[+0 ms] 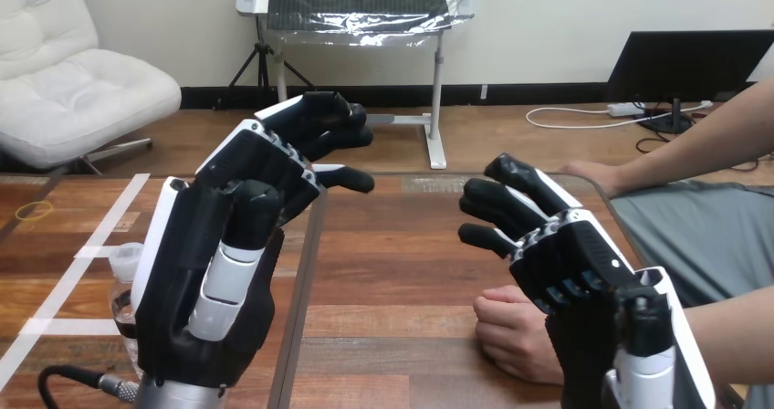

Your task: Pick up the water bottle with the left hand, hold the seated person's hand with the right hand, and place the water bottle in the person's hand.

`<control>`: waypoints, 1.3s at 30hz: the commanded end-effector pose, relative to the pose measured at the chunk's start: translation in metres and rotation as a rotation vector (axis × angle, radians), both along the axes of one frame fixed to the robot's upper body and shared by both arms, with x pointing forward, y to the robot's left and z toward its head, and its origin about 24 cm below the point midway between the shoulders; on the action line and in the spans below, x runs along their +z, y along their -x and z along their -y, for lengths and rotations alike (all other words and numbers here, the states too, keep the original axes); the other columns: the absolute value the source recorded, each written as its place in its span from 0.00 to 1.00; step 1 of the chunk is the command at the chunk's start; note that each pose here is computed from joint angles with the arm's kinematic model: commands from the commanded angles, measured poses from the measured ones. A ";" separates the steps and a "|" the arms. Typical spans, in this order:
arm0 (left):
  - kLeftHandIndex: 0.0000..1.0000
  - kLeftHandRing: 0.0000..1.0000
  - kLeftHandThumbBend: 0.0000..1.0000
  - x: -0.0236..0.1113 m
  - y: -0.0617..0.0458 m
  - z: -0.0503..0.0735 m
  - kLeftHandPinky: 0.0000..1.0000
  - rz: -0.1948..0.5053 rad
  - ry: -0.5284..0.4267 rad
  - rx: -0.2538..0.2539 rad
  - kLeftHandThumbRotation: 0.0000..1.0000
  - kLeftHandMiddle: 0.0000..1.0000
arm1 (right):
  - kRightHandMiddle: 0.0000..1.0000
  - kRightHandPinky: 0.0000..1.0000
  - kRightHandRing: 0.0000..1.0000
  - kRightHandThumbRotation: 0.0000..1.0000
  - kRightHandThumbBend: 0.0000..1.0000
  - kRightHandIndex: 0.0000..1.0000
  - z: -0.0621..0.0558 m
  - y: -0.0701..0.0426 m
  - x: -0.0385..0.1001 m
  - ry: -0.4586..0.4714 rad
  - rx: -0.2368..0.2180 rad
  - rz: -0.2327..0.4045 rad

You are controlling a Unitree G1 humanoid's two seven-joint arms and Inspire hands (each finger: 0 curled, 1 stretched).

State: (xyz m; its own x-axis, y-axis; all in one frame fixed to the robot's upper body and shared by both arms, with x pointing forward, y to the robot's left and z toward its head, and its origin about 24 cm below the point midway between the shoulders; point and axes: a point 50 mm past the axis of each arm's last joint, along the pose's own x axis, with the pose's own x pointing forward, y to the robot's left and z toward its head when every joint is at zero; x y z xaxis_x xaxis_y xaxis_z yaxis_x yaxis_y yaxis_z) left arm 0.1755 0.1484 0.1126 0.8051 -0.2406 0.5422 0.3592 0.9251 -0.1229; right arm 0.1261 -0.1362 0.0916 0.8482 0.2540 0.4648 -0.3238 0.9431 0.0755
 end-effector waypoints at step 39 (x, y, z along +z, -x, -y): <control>0.83 0.84 1.00 0.021 -0.014 -0.028 0.66 0.130 -0.225 0.382 0.47 0.85 | 0.85 0.80 0.84 1.00 0.65 0.87 0.004 -0.005 0.007 -0.028 0.018 0.038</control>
State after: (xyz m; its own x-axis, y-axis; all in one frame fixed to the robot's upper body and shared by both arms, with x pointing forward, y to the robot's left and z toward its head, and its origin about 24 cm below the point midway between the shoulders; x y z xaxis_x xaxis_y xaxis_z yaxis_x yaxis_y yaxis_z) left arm 0.1830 0.1718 0.1237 0.8198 -0.0805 0.5670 0.0221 0.9938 0.1092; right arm 0.1261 -0.1396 0.0911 0.8474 0.2565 0.4649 -0.3366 0.9367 0.0967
